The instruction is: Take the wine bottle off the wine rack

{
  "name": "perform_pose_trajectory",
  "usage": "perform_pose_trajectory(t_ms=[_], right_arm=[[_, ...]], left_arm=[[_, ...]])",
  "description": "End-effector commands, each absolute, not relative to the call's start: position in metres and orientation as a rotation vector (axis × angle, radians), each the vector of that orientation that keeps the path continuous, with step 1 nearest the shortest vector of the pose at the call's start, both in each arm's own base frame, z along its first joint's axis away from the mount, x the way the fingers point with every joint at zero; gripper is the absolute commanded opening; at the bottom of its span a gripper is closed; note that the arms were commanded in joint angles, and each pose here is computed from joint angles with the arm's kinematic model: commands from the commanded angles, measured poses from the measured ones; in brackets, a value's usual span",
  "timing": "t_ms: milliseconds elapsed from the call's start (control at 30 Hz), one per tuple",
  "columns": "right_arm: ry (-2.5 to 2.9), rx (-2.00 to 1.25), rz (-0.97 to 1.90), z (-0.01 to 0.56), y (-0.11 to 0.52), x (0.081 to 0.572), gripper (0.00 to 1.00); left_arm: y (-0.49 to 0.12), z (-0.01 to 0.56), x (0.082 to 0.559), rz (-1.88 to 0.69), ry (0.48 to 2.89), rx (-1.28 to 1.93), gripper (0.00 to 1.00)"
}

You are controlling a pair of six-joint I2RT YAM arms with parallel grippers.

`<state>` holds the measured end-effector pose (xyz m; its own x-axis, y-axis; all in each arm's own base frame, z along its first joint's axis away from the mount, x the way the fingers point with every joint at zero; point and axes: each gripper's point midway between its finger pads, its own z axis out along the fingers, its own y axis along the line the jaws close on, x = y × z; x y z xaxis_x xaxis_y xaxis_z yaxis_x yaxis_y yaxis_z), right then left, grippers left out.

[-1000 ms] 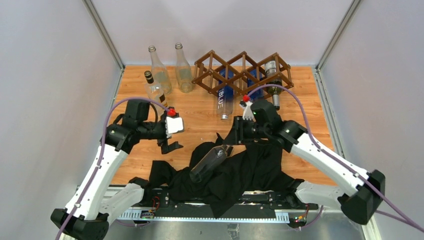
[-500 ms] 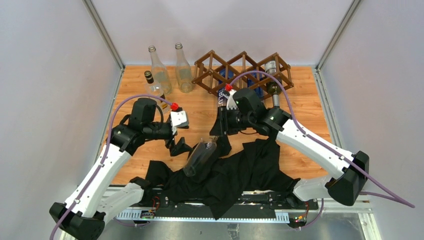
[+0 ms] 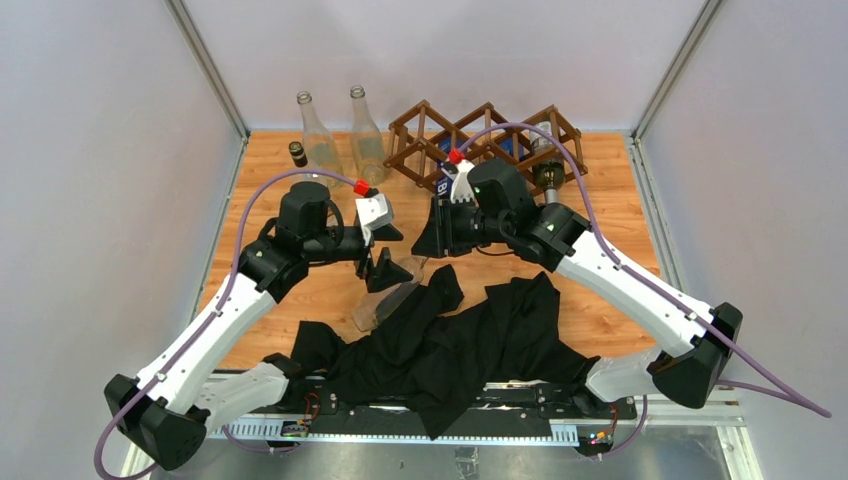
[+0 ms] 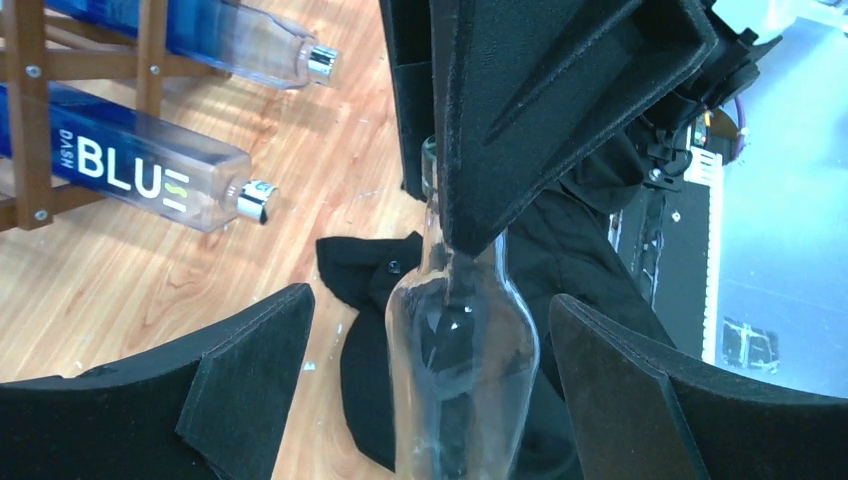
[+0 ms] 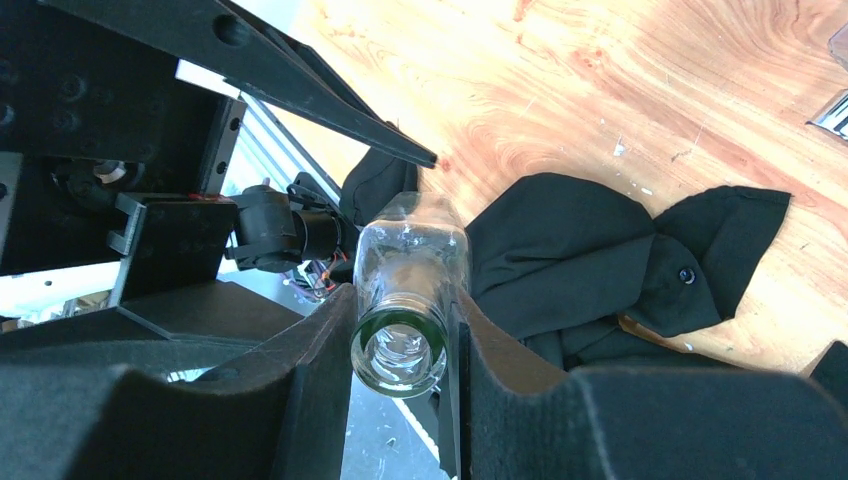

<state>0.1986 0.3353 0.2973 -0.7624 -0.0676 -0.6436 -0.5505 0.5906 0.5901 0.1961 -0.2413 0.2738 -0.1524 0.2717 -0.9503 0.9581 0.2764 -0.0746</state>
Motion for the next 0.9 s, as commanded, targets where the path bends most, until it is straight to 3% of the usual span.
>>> perform_pose_trajectory(t_ms=[0,133,333,500,567,700,867], right_arm=[[2.162,-0.513,1.163,0.327,0.348,0.196,0.00],[2.135,-0.517,1.189,0.336,0.354,0.195,0.00],[2.106,-0.519,1.224,0.344,0.361,0.194,0.00],[2.103,-0.522,1.240,0.343,0.370,0.194,0.00],[2.105,-0.522,1.243,0.343,0.373,0.194,0.00],[2.111,-0.521,1.251,0.340,0.378,0.193,0.00],[2.103,-0.492,1.293,0.342,0.383,0.194,0.00]], left_arm=[[-0.249,0.273,0.196,-0.934,1.596,1.209,0.92],[-0.251,0.265,0.188,-0.978,1.619,1.229,0.90],[-0.253,0.263,0.187,-0.993,1.627,1.221,0.72],[-0.255,0.263,0.187,-1.009,1.629,1.209,0.68],[-0.255,0.263,0.188,-1.006,1.625,1.202,0.56],[-0.255,0.263,0.191,-0.989,1.621,1.194,0.20],[-0.253,0.259,0.191,-0.966,1.613,1.204,0.00]])
